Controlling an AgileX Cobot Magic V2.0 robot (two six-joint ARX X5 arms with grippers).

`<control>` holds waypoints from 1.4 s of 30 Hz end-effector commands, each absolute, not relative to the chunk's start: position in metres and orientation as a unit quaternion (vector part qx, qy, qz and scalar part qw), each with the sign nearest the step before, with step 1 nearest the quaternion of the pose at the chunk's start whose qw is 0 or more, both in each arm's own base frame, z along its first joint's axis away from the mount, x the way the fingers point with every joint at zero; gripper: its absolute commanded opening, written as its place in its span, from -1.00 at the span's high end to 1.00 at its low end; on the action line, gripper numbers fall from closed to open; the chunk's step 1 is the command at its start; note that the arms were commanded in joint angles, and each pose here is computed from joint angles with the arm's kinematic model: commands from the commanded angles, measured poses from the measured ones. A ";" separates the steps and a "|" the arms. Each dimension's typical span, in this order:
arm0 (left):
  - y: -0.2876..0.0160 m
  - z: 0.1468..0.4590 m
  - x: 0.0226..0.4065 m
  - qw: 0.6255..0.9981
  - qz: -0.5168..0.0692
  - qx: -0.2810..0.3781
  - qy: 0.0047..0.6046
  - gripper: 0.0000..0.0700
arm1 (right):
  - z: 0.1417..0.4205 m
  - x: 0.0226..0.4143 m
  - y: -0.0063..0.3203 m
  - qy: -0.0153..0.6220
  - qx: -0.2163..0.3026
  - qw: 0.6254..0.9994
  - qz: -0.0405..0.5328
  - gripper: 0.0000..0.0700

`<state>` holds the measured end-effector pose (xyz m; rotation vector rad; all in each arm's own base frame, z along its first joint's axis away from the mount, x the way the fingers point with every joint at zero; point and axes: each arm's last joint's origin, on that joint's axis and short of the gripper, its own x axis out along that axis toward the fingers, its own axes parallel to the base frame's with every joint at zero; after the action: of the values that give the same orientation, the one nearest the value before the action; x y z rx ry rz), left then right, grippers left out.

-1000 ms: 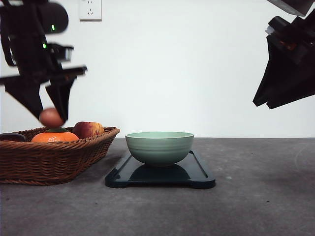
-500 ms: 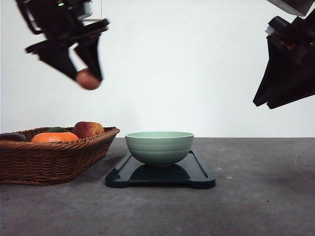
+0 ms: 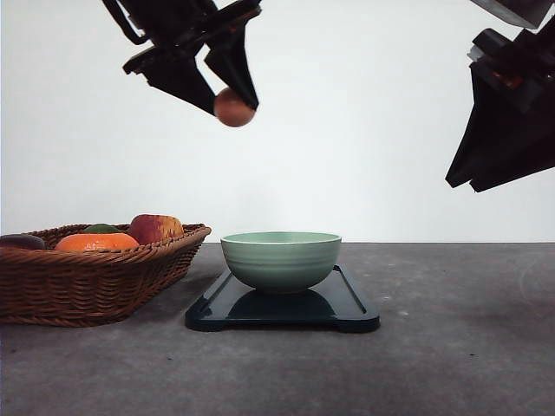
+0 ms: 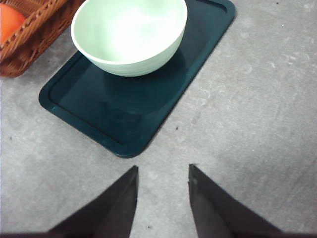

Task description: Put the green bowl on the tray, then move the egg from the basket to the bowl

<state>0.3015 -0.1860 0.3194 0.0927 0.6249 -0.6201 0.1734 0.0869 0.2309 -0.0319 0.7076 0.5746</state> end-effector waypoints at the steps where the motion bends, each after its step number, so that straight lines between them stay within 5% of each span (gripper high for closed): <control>1: -0.195 0.317 0.308 0.902 -0.309 0.049 0.297 0.47 | 0.231 0.174 0.088 0.342 -0.012 0.897 0.278 0.43; 21: -0.240 0.218 0.341 0.864 -0.318 0.084 0.381 0.46 | 0.229 0.173 0.088 0.353 -0.013 0.894 0.277 0.43; 42: -0.250 0.184 0.355 0.864 -0.321 0.088 0.377 0.46 | 0.227 0.171 0.087 0.369 -0.015 0.888 0.274 0.43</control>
<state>0.3513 -0.2428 0.1883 0.1727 0.7982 -0.6586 0.1700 0.0853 0.2266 -0.0398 0.7665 0.5684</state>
